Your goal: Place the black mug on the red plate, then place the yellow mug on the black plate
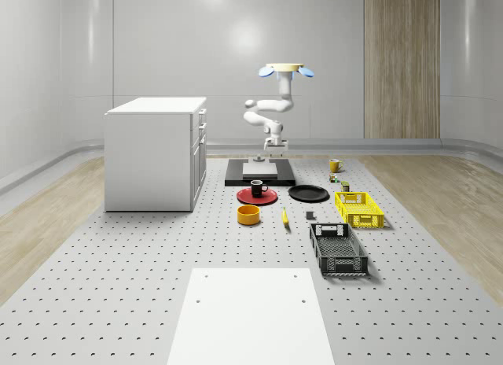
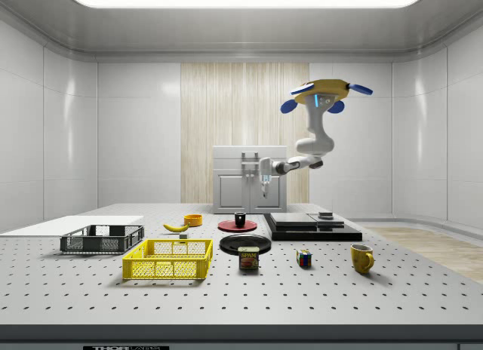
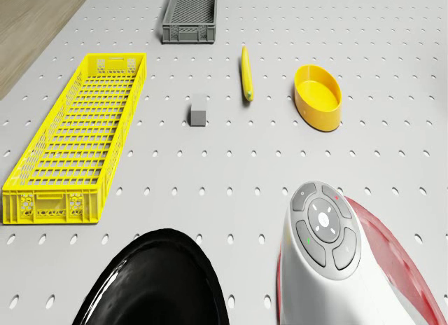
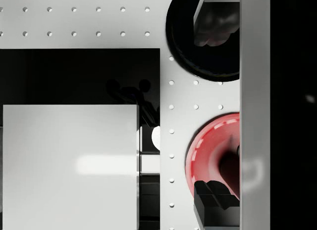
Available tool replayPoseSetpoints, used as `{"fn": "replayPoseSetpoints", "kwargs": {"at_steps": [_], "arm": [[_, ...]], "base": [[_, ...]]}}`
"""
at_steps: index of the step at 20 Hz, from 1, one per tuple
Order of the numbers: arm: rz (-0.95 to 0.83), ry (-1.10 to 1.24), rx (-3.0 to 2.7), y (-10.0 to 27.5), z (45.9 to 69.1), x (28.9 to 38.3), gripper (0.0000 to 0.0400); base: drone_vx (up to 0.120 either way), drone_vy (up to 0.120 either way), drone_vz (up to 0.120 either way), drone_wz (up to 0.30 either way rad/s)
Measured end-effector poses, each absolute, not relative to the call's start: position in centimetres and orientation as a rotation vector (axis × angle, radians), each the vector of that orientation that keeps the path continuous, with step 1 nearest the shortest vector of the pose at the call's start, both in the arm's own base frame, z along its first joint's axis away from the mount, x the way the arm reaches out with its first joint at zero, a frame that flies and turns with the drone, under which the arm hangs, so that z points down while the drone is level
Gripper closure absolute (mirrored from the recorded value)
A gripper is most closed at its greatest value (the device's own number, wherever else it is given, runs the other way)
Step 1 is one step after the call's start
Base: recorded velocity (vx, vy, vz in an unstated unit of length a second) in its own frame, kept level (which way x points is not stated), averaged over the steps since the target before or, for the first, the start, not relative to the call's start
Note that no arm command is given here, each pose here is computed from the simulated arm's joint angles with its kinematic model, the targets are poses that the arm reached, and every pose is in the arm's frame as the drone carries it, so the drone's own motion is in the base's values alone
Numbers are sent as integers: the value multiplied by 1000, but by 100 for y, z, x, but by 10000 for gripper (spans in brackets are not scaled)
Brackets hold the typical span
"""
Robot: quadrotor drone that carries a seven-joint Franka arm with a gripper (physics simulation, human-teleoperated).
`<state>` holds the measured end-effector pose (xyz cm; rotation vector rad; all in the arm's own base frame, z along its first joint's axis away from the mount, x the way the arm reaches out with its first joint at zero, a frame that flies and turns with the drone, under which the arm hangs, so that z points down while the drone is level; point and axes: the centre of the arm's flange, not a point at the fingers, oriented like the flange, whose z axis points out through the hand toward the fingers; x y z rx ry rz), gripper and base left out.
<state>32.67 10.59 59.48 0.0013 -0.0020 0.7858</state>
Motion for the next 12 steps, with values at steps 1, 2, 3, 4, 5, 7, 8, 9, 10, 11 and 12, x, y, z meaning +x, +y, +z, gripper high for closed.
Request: {"fn": "replayPoseSetpoints", "kwargs": {"at_steps": [1, 2, 3, 4, 5, 7, 8, 9, 10, 11, 12], "arm": [[786, -2, 1, 1059, 5948, 3267, 0], [786, -2, 1, 1059, 5948, 3267, 0], [786, -2, 1, 1059, 5948, 3267, 0], [786, -2, 1, 1059, 5948, 3267, 0], [786, -2, 1, 1059, 5948, 3267, 0], [786, -2, 1, 1059, 5948, 3267, 0], [786, -2, 1, 1059, 5948, 3267, 0], [786, -2, 1, 1059, 5948, 3267, 0], [786, -2, 1, 1059, 5948, 3267, 0], [786, -2, 1, 1059, 5948, 3267, 0], [786, -2, 1, 1059, 5948, 3267, 0]], "base": [[-120, 120, 0, 0], [-120, 120, 0, 0], [-120, 120, 0, 0], [-120, 120, 0, 0], [-120, 120, 0, 0], [-120, 120, 0, 0], [-120, 120, 0, 0], [-120, 120, 0, 0], [-120, 120, 0, 0], [-120, 120, 0, 0], [-120, 120, 0, 0]]}}
